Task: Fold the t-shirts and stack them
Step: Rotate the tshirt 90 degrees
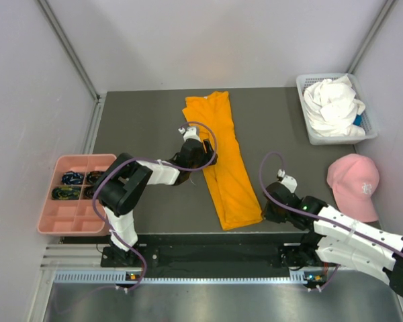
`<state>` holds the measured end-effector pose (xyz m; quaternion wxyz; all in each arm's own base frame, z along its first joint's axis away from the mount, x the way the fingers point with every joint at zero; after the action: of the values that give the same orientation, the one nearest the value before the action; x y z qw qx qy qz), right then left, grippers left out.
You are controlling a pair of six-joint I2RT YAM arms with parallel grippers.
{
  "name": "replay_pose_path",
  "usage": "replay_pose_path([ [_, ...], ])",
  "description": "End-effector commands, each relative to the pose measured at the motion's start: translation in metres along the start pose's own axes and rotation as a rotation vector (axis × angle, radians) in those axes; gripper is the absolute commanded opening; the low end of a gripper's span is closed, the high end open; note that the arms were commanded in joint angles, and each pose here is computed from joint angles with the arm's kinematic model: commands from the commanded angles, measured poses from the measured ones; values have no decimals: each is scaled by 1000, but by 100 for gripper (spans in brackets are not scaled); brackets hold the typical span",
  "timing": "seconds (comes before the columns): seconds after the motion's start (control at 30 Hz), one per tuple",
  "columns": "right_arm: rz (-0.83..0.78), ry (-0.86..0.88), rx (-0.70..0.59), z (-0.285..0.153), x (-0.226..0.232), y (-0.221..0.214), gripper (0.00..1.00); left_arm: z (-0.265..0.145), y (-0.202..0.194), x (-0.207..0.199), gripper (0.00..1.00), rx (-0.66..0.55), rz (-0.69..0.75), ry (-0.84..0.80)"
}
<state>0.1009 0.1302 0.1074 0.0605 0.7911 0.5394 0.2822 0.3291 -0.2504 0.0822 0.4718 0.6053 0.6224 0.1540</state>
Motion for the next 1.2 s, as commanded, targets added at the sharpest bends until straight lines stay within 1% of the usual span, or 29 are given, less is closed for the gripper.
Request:
replay_pose_path([
  [0.0, 4, -50, -23, -6, -6, 1, 0, -7, -17, 27, 67, 86, 29, 110],
  [0.73, 15, -104, -24, -10, -12, 2, 1, -7, -14, 29, 67, 82, 29, 118],
  [0.8, 17, -103, -25, -10, -12, 2, 10, -7, -14, 29, 67, 83, 30, 119],
  [0.83, 18, -99, -26, -10, -11, 2, 24, -7, -13, 29, 67, 82, 30, 118],
  [0.87, 21, -99, -30, -11, -11, 3, 30, -7, -12, 29, 67, 81, 29, 120],
  [0.9, 24, -101, -41, -12, -11, 4, 39, -7, -11, 29, 67, 78, 31, 119],
  [1.0, 36, -98, -85, -16, -11, 10, 48, -11, -6, 27, 68, 67, 32, 121],
  [1.07, 42, -63, -118, -22, -7, 15, 50, -16, -1, 25, 69, 59, 36, 121],
  [1.1, 40, -50, -133, -23, -6, 17, 51, -22, 10, 21, 70, 29, 35, 116],
  [1.17, 30, -10, -162, -26, 0, 23, 52, -30, 22, 17, 74, 2, 39, 115],
])
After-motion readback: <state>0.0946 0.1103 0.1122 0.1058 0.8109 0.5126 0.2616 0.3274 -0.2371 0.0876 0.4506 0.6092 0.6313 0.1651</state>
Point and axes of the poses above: each gripper's point midway between its finger pads, its own z axis out along the fingers, its own x axis along the line the jaws close on, y = z × x, the point moved 8 cm from there along -z, back along the fingers, and after that the axes turned 7 degrees about z, right-handed, at the moved point
